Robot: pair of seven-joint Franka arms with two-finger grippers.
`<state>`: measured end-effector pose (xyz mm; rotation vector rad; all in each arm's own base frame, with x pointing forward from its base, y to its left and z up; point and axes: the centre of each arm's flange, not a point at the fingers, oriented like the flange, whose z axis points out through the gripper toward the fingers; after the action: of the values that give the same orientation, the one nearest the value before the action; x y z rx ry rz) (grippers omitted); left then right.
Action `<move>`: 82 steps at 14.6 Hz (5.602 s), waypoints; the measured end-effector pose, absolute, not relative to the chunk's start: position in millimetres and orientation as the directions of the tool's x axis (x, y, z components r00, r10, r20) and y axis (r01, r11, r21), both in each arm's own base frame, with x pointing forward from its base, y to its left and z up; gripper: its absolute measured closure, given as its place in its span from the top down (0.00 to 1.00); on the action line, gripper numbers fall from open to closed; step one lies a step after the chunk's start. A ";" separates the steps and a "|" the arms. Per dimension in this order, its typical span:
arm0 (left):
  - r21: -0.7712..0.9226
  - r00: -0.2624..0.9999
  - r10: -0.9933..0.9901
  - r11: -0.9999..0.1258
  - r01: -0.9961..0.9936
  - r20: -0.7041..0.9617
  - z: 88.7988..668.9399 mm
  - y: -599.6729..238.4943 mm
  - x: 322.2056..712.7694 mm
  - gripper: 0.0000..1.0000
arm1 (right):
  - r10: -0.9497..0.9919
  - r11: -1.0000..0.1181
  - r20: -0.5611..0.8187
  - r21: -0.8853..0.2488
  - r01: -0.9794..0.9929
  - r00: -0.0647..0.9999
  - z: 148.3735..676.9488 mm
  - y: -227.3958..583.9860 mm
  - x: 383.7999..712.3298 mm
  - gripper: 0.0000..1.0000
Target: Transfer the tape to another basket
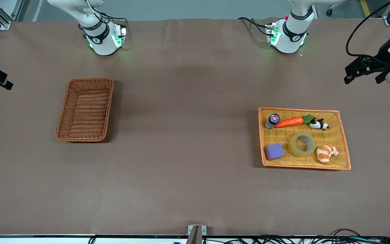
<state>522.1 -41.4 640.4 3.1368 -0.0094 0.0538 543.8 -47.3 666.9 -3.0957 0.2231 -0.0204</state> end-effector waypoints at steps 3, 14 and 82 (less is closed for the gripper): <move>0.003 0.999 -0.038 -0.999 -0.038 0.032 640.5 -41.6 521.9 1.00 | -0.144 -0.989 0.010 -0.039 -0.143 0.990 666.9 -47.3 543.8 1.00; 0.004 0.999 -0.024 -1.000 -0.024 -0.041 529.1 -33.8 583.3 1.00 | -0.144 -0.989 0.010 -0.039 -0.144 0.990 666.9 -47.6 543.7 1.00; -0.023 0.896 0.428 -0.901 0.434 0.119 503.7 -249.0 648.5 1.00 | -0.008 -1.000 -0.034 -0.029 -0.009 0.999 588.9 131.2 563.8 1.00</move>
<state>648.5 -249.0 503.7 3.1057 0.7067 0.1773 563.8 131.2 588.9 -3.1117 0.0134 0.0534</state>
